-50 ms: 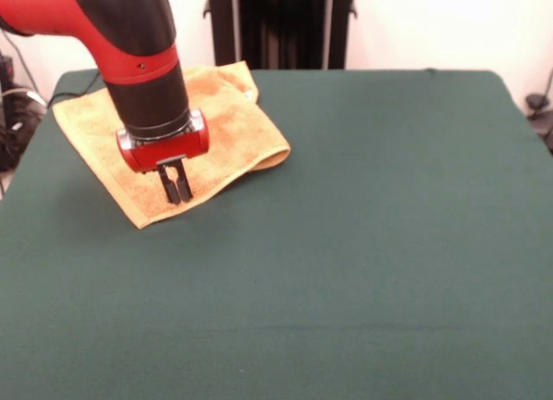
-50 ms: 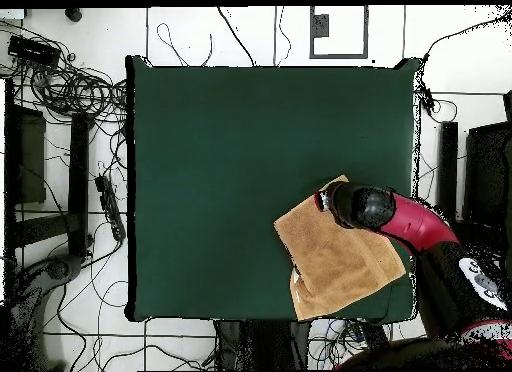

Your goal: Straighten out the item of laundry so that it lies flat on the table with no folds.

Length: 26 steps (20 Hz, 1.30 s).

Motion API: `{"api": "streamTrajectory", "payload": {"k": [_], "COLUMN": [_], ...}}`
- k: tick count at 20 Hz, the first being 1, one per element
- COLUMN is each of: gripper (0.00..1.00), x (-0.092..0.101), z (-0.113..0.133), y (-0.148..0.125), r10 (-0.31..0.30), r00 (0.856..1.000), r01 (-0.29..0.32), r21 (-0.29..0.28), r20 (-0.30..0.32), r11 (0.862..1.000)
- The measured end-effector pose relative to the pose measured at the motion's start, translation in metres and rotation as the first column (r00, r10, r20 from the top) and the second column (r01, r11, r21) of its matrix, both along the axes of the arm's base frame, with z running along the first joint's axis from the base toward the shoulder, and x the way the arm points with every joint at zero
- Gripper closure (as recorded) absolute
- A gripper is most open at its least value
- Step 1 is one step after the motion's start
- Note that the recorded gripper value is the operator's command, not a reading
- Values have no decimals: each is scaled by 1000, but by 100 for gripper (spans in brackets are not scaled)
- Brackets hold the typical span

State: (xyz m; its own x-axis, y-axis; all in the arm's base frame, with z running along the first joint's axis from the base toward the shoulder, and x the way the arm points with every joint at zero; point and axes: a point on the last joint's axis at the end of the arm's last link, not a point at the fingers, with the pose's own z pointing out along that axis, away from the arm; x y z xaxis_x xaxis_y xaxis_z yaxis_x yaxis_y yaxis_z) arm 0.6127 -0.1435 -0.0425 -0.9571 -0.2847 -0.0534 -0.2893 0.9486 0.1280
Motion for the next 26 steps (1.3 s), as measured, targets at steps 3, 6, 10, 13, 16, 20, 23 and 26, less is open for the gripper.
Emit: {"api": "streamTrajectory", "payload": {"k": [3, 6, 10, 13, 16, 20, 23, 26], "gripper": [100, 100, 100, 100, 100, 100, 100, 100], "x": [1, 2, 4, 5, 6, 7, 8, 8], "z": [0, -1, -1, -1, -1, -2, -2, -2], "y": [-1, -4, -8, -9, -9, -11, -12, -13], "r10": [-6, -16, -27, -29, -24, -27, -27, -22], "r00": [1000, 1000, 999, 999, 999, 999, 999, 999], "r01": [6, 16, 28, 30, 26, 30, 31, 26], "r21": [11, 34, 61, 69, 75, 90, 100, 106], "r20": [0, -7, -18, -21, -24, -34, -36, -38], "r11": [1000, 999, 998, 997, 997, 996, 995, 994]}}
